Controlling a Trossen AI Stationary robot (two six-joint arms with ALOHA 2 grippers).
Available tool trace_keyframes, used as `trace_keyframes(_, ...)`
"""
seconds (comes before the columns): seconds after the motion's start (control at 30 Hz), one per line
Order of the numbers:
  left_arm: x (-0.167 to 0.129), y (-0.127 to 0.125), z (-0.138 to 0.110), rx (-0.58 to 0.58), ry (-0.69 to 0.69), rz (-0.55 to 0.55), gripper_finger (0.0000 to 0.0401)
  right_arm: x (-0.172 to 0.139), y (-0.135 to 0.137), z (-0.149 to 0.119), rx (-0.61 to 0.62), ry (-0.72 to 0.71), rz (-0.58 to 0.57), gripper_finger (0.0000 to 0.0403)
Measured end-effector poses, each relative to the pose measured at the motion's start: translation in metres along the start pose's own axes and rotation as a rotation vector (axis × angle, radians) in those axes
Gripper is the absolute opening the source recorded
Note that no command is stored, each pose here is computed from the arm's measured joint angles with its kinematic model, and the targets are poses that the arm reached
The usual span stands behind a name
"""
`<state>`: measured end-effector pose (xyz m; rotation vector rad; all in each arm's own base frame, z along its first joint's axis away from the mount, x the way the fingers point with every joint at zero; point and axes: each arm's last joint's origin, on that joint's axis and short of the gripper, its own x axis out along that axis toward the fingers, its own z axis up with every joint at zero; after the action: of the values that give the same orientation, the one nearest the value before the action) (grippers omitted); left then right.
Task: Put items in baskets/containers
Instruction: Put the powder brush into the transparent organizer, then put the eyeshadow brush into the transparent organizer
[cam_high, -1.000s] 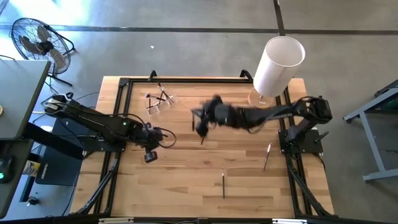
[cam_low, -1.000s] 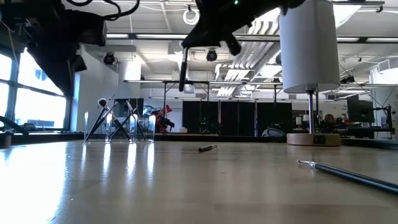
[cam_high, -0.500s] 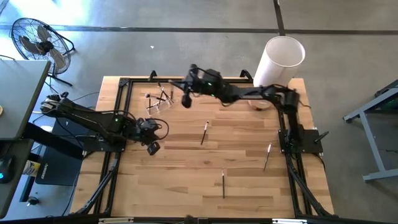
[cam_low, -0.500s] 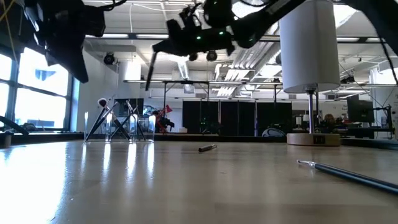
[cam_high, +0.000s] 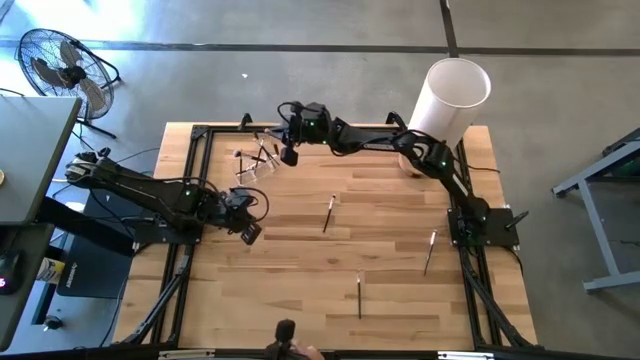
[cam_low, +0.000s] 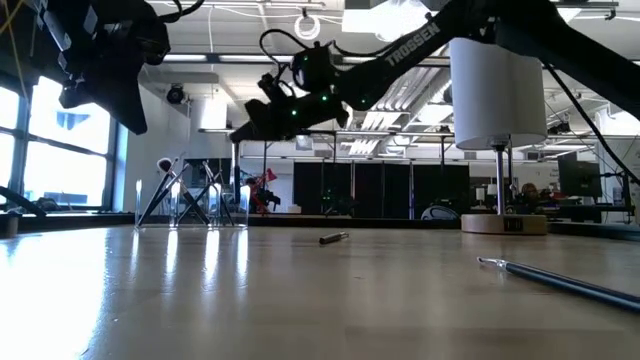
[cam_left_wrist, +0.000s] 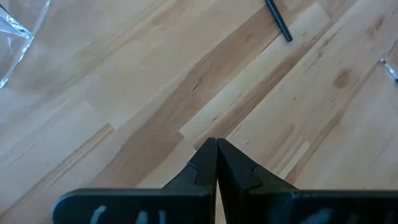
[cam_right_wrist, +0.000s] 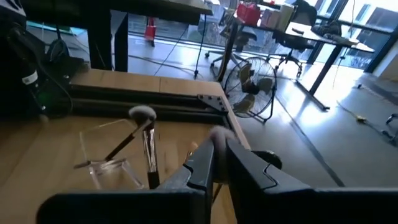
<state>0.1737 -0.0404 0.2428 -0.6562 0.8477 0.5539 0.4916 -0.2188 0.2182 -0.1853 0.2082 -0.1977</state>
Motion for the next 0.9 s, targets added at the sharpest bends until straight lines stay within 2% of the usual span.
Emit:
trace_keyframes(0.3,0.0,0.0,0.001,0.016,-0.018,0.002,0.0001,-0.007,0.001,0.008,0.012,0.073,-0.042,0.0113)
trace_keyframes(0.4,0.0,0.0,0.001,0.04,-0.018,0.002,0.0001,-0.016,0.001,0.017,0.027,0.151,-0.081,0.0139)
trace_keyframes(0.53,0.0,0.0,0.001,0.055,-0.041,0.018,0.0001,-0.033,0.007,0.023,0.076,0.334,-0.084,0.0158)
trace_keyframes(0.73,0.0,-0.001,0.003,0.106,-0.069,0.024,0.0015,-0.073,0.031,0.046,0.338,0.591,-0.085,0.014)
trace_keyframes(0.8,0.0,-0.002,0.002,0.158,-0.053,0.005,0.0036,-0.083,0.047,0.047,0.357,0.708,-0.136,0.0121)
trace_keyframes(0.9,0.0,-0.002,0.003,0.195,-0.056,-0.002,0.0076,-0.099,0.083,0.052,0.302,0.855,-0.23,0.0086)
